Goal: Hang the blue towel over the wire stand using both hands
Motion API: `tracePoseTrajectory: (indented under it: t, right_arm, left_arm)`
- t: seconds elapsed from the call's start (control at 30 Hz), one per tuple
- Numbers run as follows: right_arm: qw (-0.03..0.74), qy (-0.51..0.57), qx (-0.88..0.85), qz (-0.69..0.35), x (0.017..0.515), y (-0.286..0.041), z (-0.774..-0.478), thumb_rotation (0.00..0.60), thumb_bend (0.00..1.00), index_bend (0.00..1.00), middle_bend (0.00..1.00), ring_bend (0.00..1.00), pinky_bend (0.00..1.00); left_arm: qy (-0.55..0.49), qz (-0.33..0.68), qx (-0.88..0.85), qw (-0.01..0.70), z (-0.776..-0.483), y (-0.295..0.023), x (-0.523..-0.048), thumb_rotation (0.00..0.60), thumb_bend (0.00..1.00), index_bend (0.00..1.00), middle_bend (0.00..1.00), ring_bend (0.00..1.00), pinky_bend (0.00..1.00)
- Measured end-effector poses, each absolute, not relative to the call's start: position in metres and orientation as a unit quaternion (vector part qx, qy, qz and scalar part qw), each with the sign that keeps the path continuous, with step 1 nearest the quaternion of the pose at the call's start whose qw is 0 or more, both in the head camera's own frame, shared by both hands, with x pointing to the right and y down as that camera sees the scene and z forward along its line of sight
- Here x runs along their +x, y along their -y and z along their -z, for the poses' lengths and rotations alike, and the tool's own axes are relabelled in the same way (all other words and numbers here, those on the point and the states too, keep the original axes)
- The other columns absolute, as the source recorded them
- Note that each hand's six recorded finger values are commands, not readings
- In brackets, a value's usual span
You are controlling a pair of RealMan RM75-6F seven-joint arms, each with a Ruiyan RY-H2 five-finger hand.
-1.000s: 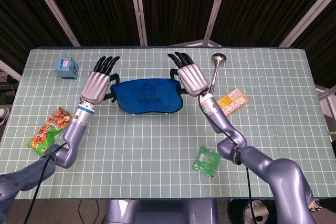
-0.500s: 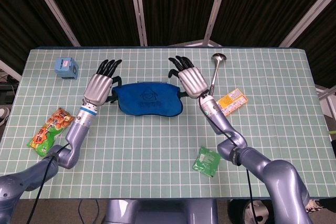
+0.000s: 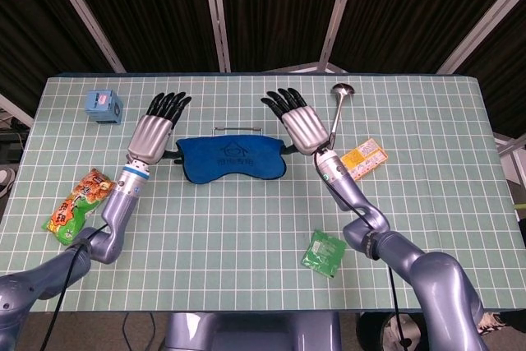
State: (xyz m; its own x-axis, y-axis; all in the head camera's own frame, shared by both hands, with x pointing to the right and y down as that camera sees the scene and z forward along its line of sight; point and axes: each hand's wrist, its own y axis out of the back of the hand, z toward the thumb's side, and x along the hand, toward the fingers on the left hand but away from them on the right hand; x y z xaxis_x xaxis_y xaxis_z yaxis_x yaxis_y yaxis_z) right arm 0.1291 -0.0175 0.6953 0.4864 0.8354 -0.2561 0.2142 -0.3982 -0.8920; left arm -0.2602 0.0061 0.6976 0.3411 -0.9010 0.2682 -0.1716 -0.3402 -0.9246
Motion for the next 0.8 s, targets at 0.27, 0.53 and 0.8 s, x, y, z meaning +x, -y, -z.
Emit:
tracePoseTrajectory:
  t: [0.27, 0.53, 0.8]
  right_arm:
    - [0.454, 0.335, -0.727, -0.391, 0.141, 0.015, -0.697, 0.6, 0.0, 0.02, 0.03, 0.0, 0.0]
    - [0.481, 0.319, -0.717, -0.391, 0.16, 0.003, -0.689, 0.6, 0.0, 0.0, 0.02, 0.0, 0.0]
    - [0.522, 0.313, -0.699, -0.377, 0.194, -0.016, -0.67, 0.6, 0.0, 0.0, 0.02, 0.0, 0.0]
  left_arm:
    - [-0.381, 0.452, -0.683, 0.429, -0.693, -0.006, -0.28, 0.6, 0.07, 0.0, 0.0, 0.0, 0.0]
    - [-0.387, 0.468, -0.673, 0.422, -0.688, -0.013, -0.31, 0.6, 0.07, 0.0, 0.0, 0.0, 0.0]
    - [-0.406, 0.467, -0.661, 0.424, -0.667, -0.026, -0.346, 0.6, 0.07, 0.0, 0.0, 0.0, 0.0]
